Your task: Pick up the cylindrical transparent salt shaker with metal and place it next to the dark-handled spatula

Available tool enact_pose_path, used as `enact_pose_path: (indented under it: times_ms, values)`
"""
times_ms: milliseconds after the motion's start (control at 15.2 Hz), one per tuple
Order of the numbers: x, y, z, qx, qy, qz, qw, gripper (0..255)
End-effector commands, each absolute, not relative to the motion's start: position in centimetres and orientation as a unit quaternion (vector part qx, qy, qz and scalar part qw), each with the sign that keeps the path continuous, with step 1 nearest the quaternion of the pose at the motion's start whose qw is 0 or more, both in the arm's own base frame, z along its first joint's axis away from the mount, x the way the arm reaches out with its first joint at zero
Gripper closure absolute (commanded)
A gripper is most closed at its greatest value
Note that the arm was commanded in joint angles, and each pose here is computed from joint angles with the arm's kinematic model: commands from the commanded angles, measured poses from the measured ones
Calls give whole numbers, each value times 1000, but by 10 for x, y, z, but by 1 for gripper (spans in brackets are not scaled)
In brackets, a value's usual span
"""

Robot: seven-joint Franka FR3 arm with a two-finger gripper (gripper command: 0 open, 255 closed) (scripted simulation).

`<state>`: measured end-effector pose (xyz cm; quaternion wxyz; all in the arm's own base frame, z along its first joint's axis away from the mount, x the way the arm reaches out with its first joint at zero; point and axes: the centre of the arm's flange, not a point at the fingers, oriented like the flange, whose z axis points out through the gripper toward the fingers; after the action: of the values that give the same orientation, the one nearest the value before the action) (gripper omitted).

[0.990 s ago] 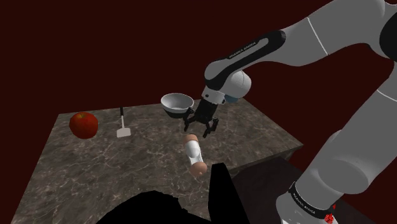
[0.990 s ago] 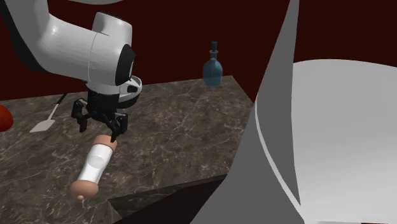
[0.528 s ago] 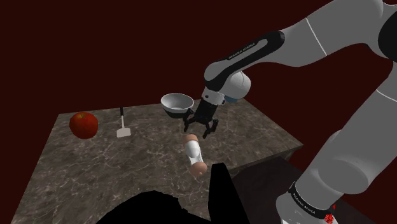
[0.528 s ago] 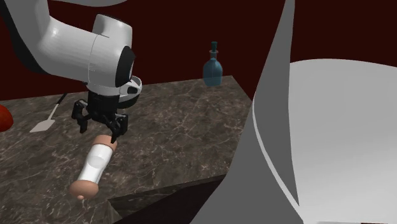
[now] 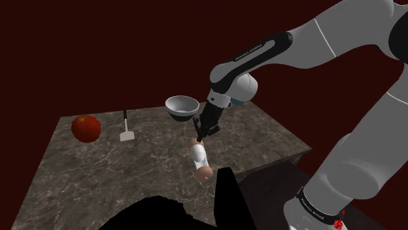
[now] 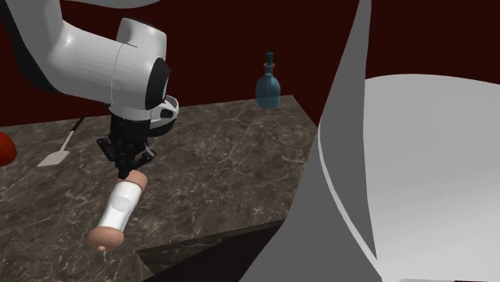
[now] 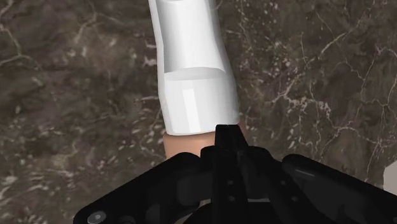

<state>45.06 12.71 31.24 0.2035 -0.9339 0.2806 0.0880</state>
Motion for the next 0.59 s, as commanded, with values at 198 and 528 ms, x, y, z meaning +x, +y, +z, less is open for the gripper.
enact_pose_path:
  times_ms: [198,528]
  values:
    - [435,146,316,-944,275,59,170,0]
    - [355,237,303,-966,242,-84,3,0]
